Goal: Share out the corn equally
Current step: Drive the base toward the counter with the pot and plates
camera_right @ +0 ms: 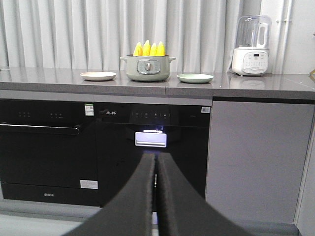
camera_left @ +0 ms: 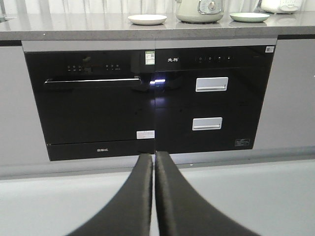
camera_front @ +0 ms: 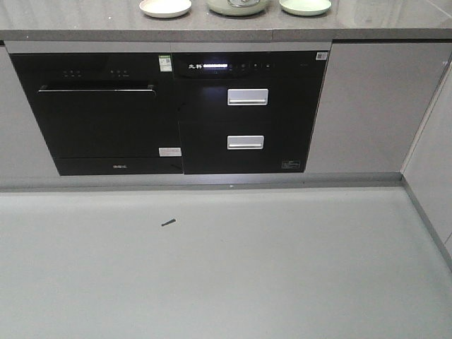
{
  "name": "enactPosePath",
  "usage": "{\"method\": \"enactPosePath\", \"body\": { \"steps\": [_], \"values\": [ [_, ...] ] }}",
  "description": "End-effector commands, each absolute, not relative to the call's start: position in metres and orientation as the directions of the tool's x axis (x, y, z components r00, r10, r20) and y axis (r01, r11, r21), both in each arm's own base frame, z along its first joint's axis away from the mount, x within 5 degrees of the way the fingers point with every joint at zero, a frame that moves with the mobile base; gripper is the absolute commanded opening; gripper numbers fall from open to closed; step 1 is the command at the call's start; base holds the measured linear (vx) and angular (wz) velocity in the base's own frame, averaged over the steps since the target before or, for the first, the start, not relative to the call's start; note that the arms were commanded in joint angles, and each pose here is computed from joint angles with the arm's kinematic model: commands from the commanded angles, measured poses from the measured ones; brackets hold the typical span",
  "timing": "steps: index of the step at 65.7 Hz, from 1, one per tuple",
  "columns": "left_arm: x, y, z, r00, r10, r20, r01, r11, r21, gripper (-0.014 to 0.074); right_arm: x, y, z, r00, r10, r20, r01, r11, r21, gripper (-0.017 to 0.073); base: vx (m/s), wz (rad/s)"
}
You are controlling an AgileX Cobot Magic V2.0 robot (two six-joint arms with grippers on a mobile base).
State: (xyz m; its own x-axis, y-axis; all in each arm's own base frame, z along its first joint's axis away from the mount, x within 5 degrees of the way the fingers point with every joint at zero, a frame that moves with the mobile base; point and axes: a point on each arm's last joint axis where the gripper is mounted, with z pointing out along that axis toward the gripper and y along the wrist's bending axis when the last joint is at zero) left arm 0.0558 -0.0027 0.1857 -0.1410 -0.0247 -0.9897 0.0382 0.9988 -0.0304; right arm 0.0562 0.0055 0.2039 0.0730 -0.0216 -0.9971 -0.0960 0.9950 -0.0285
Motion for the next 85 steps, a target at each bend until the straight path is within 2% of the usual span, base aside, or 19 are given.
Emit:
{"method": "enactPosePath", "body": {
  "steps": [1, 85],
  "values": [
    [0.0559, -0.0024, 0.1830, -0.076, -0.041, -0.996, 0.035, 0.998, -0.044, -0.0006, 0.0557, 0.0052, 0.2063, 0.140, -0.031, -0.990, -0.088, 0.995, -0.044, -0.0009, 0.25, -0.02],
    [0.0559, -0.0024, 0.1830, -0.076, -0.041, -0.996, 0.035, 0.998, -0.044, -0.0006, 0.0557, 0.0052, 0.2063, 0.140, -0.031, -0.990, -0.088, 0.995, -0.044, -0.0009, 0.23, 0.02]
  ]
}}
